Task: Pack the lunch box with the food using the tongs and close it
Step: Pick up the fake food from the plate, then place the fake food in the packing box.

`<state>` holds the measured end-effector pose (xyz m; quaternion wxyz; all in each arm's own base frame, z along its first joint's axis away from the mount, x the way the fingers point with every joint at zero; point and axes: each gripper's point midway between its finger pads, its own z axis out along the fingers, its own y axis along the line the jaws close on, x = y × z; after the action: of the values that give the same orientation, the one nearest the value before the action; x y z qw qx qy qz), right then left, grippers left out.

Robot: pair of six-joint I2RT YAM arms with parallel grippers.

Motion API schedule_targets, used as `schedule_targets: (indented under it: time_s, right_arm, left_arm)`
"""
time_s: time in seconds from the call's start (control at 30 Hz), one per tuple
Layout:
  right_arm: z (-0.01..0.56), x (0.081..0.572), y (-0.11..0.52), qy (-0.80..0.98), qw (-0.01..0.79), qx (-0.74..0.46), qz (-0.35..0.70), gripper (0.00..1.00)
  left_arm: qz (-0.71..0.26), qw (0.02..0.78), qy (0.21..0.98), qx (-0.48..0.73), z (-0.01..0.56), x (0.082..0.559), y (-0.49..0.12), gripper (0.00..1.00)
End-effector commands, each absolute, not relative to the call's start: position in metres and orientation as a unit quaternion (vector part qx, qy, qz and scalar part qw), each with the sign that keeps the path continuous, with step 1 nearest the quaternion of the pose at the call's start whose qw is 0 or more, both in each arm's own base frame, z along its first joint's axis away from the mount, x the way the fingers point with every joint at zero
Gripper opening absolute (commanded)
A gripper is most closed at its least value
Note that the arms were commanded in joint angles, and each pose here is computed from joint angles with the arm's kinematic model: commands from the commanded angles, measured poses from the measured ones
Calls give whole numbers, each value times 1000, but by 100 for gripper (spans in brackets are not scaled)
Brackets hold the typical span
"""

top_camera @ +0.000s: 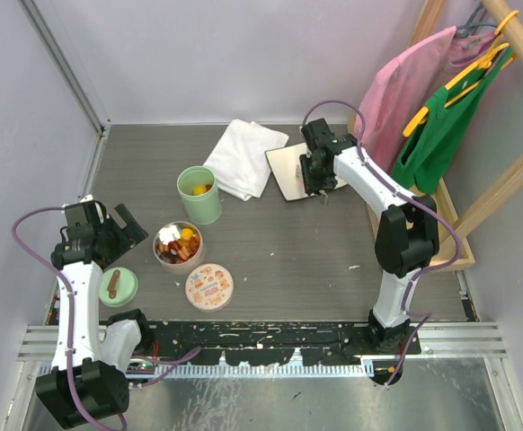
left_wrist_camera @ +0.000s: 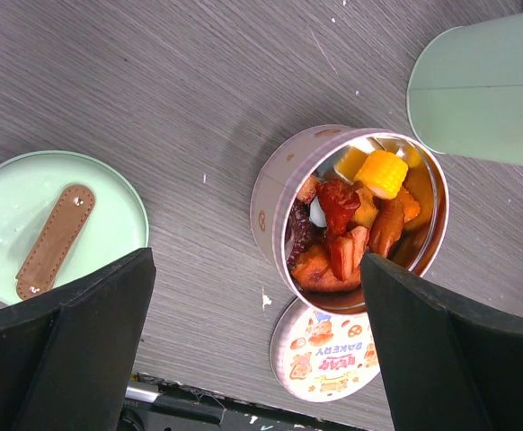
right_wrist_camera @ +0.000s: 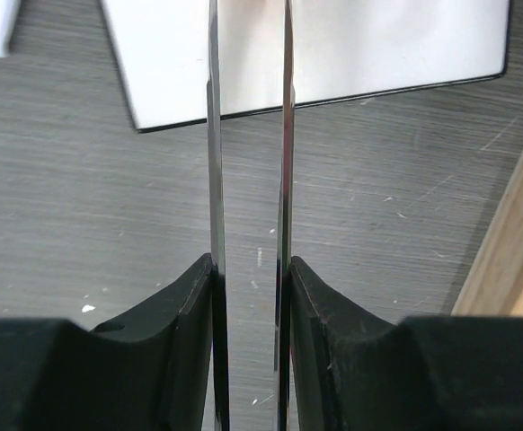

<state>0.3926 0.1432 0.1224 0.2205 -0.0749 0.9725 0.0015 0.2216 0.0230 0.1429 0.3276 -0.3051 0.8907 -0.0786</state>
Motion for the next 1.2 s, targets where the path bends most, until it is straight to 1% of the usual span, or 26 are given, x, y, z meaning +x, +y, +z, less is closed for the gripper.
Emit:
schedule_targets:
  time_s: [0.0,0.43,0.67,0.77,0.97,1.17]
  right_arm:
    - [166,383,168,957,273,-87,50,33]
    - [192,340,188,945,290,-96,114,33]
    - [206,306,216,929,280,-116,211,34]
    - [209,280,238,919,262,-148,254,34]
    - [215,230,294,896,236,-217,308,34]
    - [221,206,338,878,240,-266,318,34]
  left_arm:
    - [-86,354,883,-294,156,231,23,98]
    - [-87,354,884,-294,156,231,23,98]
    - [-85,355,883,-294,156,231,23,98]
    - [-85,355,883,-295,156,231,23,98]
    - [-85,355,883,-295,156,231,23,98]
    - [-84,355,883,-295,156,230,24,98]
